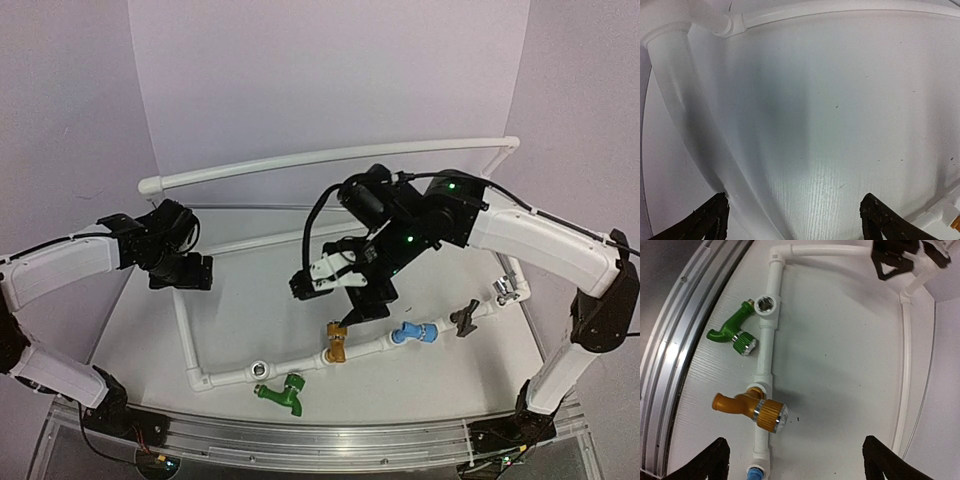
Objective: Install the water faucets
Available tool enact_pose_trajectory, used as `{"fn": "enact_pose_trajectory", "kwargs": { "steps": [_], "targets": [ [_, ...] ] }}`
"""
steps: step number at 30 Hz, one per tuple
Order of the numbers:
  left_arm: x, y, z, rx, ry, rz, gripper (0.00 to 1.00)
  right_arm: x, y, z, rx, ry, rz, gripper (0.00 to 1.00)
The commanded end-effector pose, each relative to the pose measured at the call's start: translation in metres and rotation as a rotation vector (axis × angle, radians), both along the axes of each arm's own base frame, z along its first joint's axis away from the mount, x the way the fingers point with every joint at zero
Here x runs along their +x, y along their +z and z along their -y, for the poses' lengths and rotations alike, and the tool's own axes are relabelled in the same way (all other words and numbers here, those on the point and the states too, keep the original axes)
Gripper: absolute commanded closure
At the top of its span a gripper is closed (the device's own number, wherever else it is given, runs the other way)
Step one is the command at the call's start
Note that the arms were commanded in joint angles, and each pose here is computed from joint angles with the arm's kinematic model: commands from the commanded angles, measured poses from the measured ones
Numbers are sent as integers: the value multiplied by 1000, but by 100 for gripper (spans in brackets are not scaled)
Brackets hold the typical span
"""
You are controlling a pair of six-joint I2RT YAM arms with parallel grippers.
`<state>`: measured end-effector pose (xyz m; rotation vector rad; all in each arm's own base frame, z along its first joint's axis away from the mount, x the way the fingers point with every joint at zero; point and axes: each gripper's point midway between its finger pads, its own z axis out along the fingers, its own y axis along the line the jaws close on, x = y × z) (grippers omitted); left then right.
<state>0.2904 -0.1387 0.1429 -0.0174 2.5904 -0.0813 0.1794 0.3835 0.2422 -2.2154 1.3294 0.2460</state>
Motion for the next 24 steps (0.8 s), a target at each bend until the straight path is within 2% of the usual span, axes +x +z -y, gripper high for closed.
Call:
{"fn": "enact_pose_trajectory", "kwargs": {
  "steps": [1,6,9,16,24],
  "targets": [
    [19,55,31,-121,-82,163,8,-25,-12,-20,-16,48,-19,15],
    [5,63,50,-211,-204,160,7,-59,-67,-10,-137,135,-15,28],
    [-7,68,55,-254,-256,171,5,-66,-79,-20,-145,182,12,36],
    [-25,69,62,-238,-316,165,4,-79,-122,-59,-173,283,89,44],
    [-28,102,72,-274,-359,226,4,-88,-164,-78,-220,312,106,52]
  ]
}}
